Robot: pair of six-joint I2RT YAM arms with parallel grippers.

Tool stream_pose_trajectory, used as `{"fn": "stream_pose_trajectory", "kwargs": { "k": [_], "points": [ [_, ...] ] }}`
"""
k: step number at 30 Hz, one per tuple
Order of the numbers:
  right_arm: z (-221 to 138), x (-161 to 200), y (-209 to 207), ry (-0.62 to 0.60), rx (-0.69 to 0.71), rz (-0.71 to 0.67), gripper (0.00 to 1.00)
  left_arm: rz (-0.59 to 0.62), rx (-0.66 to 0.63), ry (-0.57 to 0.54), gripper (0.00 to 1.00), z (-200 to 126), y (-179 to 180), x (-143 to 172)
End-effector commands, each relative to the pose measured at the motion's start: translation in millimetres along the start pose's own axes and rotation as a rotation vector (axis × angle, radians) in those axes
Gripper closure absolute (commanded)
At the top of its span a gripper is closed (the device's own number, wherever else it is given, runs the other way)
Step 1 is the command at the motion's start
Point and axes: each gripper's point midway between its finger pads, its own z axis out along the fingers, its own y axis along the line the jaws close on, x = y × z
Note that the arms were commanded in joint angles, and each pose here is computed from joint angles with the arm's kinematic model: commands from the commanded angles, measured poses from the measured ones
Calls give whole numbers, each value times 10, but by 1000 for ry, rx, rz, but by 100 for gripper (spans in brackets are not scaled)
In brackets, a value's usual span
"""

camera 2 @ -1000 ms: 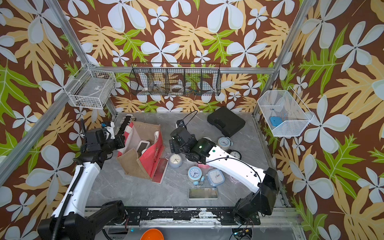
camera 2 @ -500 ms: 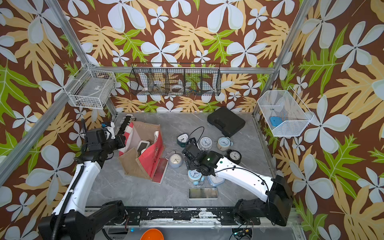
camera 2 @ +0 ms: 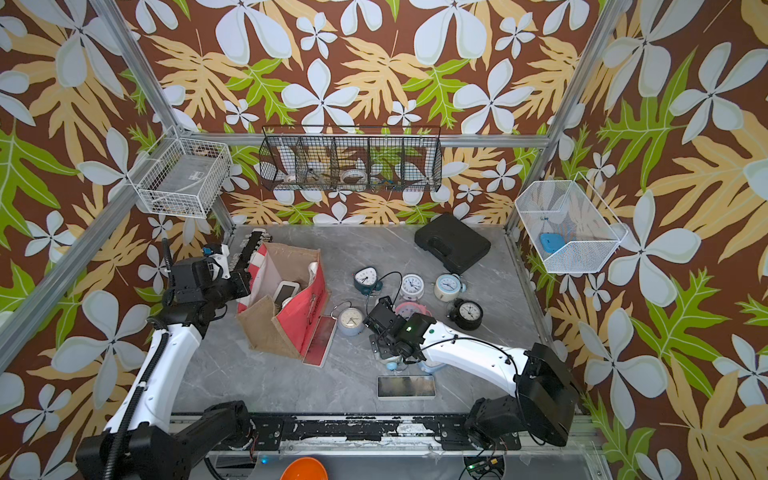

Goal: Put the alarm clock into the canvas bag
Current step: Pick up the alarm from the center of the board.

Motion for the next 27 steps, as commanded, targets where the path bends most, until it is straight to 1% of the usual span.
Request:
{"fn": "stream_pose_trajectory", "kwargs": {
  "k": [1, 5, 10, 13, 20, 27],
  "points": [
    [36, 23, 33, 9, -9, 15, 6, 19, 0, -14, 98, -9, -2, -29],
    [81, 9, 42, 13, -5, -27, 0, 21, 1, -13, 98, -7, -5, -22],
    [94, -35, 46, 0, -39, -62, 0, 20, 1, -13, 99, -5, -3, -25],
    [136, -17, 53, 16, -45, -87, 0, 20, 4, -12, 98, -5, -9, -22],
    [358, 98, 100, 78, -42, -118, 0, 20, 3, -13, 98, -8, -7, -19],
    [544, 141, 104, 105, -15, -127, 0, 20, 3, -14, 99, -12, -6, -21]
  ]
}}
